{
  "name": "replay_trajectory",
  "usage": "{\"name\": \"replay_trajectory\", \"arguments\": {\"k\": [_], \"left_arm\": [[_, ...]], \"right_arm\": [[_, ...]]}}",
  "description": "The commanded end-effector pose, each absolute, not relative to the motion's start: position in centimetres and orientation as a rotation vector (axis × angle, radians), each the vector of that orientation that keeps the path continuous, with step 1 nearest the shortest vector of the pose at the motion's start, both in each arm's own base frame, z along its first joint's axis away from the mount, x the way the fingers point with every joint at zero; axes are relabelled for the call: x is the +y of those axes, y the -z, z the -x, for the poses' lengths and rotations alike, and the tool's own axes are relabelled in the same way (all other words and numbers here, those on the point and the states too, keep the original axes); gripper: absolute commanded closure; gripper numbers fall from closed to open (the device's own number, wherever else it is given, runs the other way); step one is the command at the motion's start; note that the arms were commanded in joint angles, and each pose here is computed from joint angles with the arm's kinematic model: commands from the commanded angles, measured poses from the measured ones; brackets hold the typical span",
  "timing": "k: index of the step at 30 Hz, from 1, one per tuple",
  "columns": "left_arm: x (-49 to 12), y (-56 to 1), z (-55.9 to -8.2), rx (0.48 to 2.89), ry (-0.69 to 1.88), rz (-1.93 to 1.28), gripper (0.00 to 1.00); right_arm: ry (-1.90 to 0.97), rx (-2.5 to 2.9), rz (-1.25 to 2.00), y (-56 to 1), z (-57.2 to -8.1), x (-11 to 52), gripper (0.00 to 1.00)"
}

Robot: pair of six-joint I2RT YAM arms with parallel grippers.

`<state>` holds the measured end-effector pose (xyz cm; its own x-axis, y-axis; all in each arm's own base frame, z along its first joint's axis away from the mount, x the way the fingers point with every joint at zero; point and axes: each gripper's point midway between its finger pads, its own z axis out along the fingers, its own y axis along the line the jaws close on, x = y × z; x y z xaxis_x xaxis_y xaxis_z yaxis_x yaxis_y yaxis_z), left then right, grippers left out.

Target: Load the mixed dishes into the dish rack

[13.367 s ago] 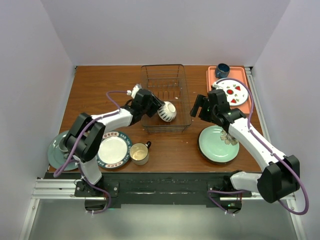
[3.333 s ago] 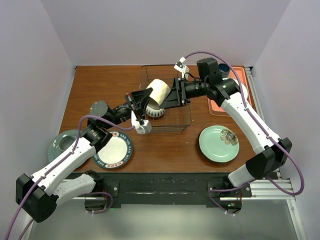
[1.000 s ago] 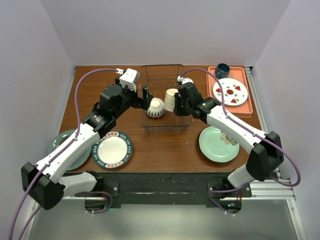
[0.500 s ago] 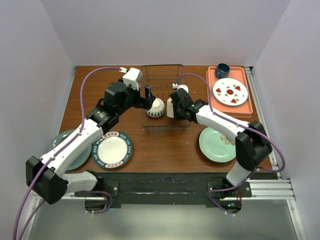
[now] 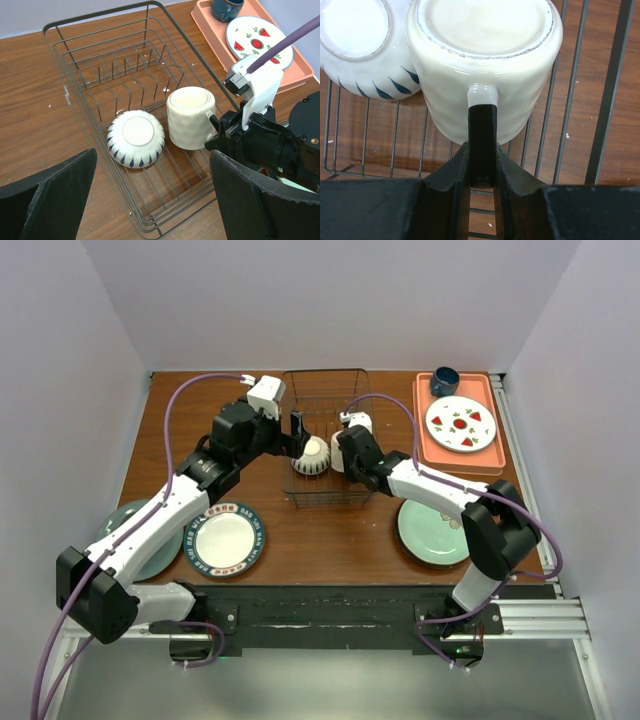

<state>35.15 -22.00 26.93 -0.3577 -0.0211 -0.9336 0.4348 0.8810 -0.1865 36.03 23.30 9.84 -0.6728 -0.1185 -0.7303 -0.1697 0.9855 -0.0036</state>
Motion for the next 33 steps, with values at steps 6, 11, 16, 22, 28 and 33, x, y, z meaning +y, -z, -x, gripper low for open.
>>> {"name": "replay_trajectory", "arguments": {"k": [6, 11, 16, 22, 28, 33], "left_arm": [[-22.1, -28.3, -36.0, 1.843, 0.507, -0.273, 0.00], [-22.1, -28.1, -36.1, 1.844, 0.501, -0.274, 0.00], [-21.9, -28.1, -36.3, 1.842, 0.492, -0.267, 0.00], [-21.7, -28.2, -36.5, 1.850, 0.499, -0.240, 0.00], [-21.6, -27.6, -36.6, 1.888, 0.507, -0.194, 0.00], [-21.0, -27.3, -37.0, 1.940, 0.481, -0.113, 0.00]], "right_arm": [[0.000, 2.322, 0.195, -7.8, -36.4, 22.8, 1.00], [0.002, 2.343, 0.204, -7.8, -35.3, 22.1, 0.77], [0.019, 2.364, 0.210, -7.8, -34.6, 21.6, 0.74], [-0.006, 2.389, 0.219, -8.1, -33.8, 21.6, 0.48], [-0.083, 2.373, 0.201, -10.5, -33.4, 22.2, 0.27], [-0.154, 2.323, 0.166, -14.5, -33.8, 22.8, 0.10]]}}
